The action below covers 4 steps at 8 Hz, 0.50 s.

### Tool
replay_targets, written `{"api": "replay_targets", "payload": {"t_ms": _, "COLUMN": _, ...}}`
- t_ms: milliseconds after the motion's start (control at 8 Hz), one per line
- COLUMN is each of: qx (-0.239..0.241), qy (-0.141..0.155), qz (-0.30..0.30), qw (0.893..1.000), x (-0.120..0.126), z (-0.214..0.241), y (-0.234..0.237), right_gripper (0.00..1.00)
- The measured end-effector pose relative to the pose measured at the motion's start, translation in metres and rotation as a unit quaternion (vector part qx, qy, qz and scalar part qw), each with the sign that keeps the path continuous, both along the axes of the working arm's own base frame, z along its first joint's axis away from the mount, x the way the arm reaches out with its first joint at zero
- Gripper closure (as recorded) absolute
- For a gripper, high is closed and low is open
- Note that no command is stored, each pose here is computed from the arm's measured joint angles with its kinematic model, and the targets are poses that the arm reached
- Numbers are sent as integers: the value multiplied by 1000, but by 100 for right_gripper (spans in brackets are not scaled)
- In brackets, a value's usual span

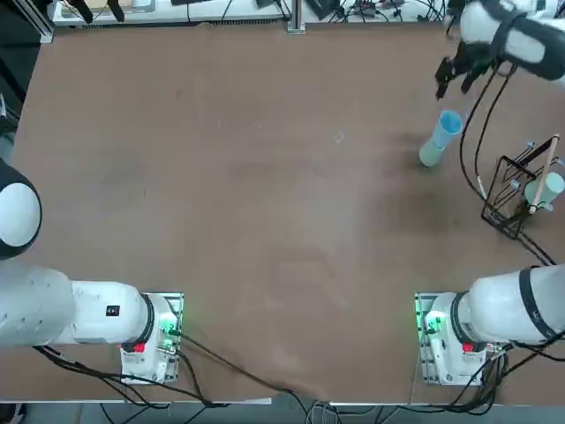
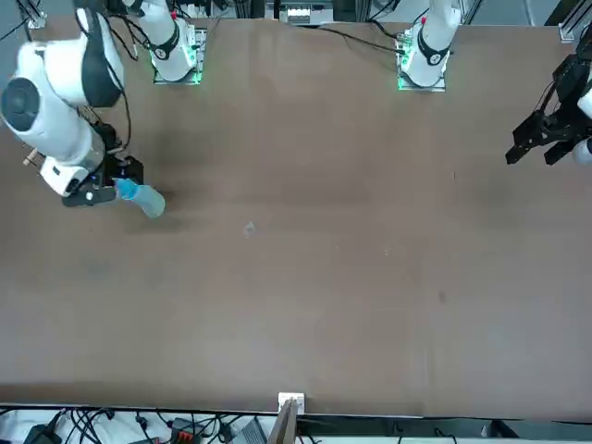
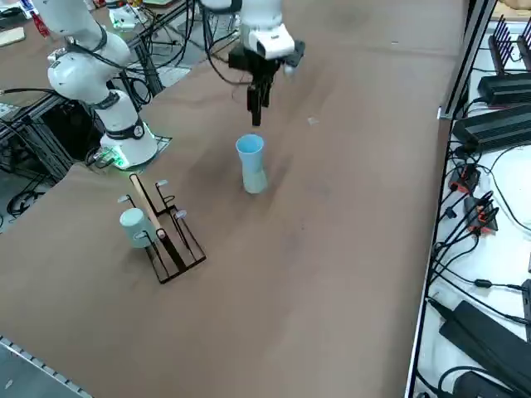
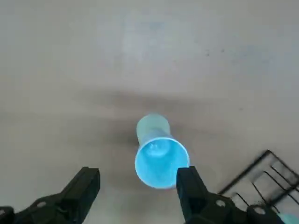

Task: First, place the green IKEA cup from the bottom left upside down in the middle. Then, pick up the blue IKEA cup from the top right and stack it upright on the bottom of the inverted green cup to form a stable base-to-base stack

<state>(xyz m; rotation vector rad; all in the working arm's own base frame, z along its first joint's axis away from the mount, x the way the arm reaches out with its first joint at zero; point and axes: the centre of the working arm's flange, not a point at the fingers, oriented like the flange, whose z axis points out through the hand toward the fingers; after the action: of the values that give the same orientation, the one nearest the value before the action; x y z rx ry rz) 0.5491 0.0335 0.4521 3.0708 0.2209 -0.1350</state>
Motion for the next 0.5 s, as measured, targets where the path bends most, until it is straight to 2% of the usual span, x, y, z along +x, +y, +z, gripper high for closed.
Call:
{"api": "replay_targets", "payload": {"t_ms": 250, "qx": 6, "qy": -25, "qz": -10, "qw": 1000, "x": 9, "z": 57, "y": -5, "right_gripper": 0}}
{"api": "replay_targets", "payload": {"t_ms": 500, "qx": 53, "qy": -35, "qz": -48, "qw": 997, "x": 11, "z": 91, "y": -23, "right_gripper": 0}}
